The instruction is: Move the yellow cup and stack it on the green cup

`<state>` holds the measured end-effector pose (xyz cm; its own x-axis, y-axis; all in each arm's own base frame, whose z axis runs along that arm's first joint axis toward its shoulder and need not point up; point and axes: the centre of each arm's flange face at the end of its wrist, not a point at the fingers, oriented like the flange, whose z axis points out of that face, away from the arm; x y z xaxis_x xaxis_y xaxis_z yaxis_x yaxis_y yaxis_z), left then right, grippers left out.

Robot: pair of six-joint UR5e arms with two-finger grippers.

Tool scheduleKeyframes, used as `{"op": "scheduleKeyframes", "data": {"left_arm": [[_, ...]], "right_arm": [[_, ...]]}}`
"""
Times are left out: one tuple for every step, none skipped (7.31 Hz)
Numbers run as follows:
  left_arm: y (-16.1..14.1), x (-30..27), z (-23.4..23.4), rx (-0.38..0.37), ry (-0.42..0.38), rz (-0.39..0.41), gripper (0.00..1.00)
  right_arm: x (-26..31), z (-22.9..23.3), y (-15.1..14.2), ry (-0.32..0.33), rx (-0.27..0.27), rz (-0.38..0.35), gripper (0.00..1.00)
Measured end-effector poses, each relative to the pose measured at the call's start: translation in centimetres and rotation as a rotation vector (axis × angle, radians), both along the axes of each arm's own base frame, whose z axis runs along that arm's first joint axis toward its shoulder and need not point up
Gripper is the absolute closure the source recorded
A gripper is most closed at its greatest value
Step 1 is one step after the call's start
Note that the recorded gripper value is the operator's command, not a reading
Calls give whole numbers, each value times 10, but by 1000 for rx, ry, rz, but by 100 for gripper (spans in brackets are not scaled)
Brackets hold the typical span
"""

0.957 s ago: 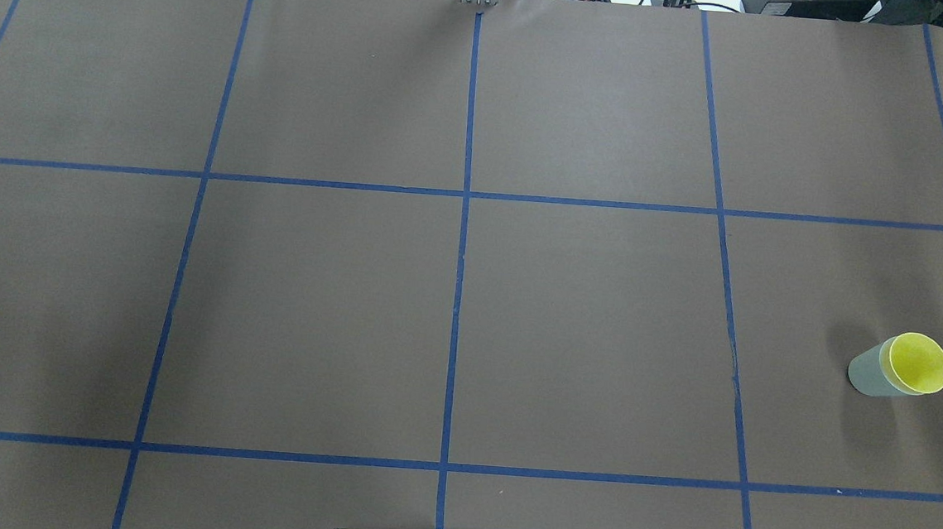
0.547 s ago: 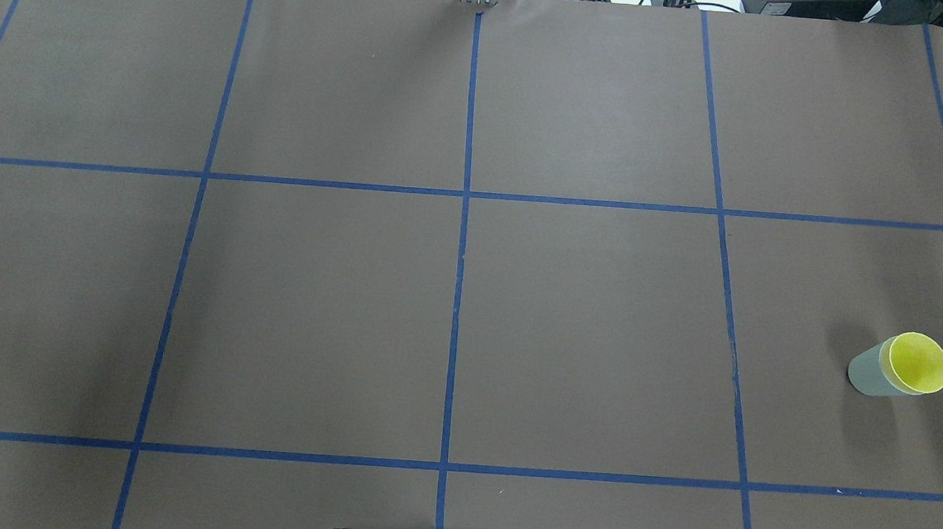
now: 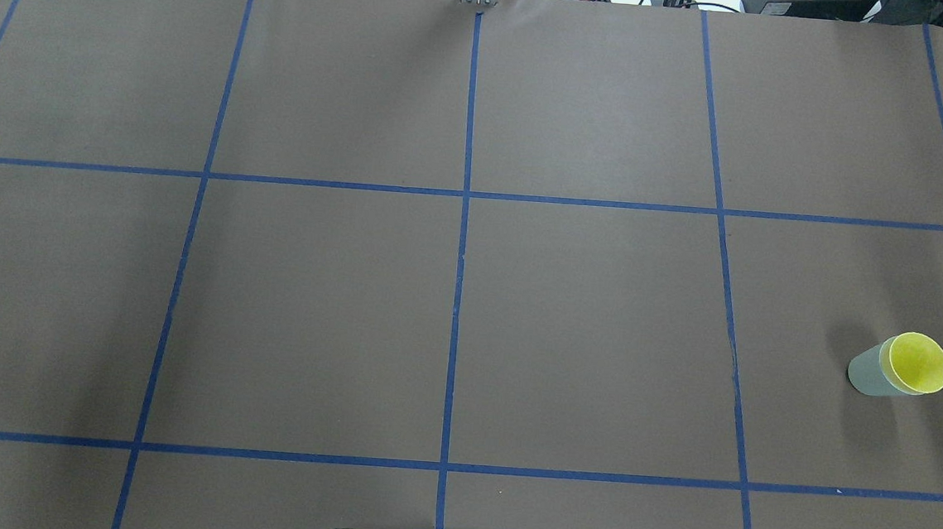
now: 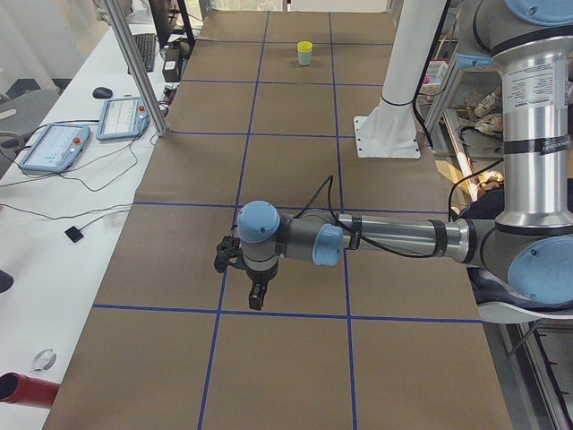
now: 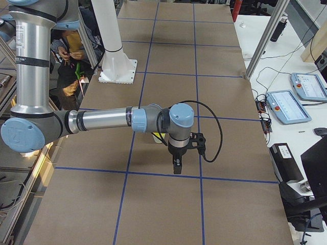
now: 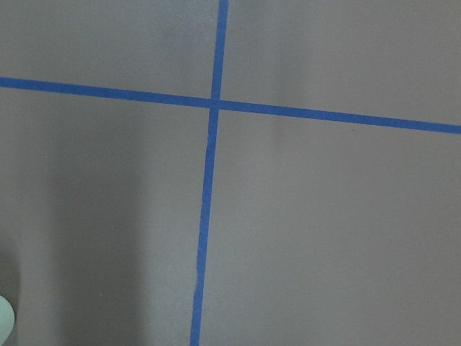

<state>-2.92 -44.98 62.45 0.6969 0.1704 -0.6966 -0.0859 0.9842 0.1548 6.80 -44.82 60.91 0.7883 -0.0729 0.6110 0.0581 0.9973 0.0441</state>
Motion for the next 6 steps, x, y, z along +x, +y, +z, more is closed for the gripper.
{"op": "scheduleKeyframes", "data": {"left_arm": [[-1,0,0,-2,1,-1,0],[-1,0,1,-3,-1,-2,0],[-2,0,0,2,-2,-1,0],[-4,1,-2,8,-3,1,0],[-5,1,-2,12,-3,3,0],[-5,1,-3,13,-3,4,0]], "right_arm": [[0,1,1,-1,-1,0,0],[0,1,1,-5,-2,0,0],[-1,1,2,-11,-2,0,0],[-1,3,2,-14,-4,0,0],[-1,6,2,-15,-8,0,0],[-1,8,2,-16,-12,0,0]]}}
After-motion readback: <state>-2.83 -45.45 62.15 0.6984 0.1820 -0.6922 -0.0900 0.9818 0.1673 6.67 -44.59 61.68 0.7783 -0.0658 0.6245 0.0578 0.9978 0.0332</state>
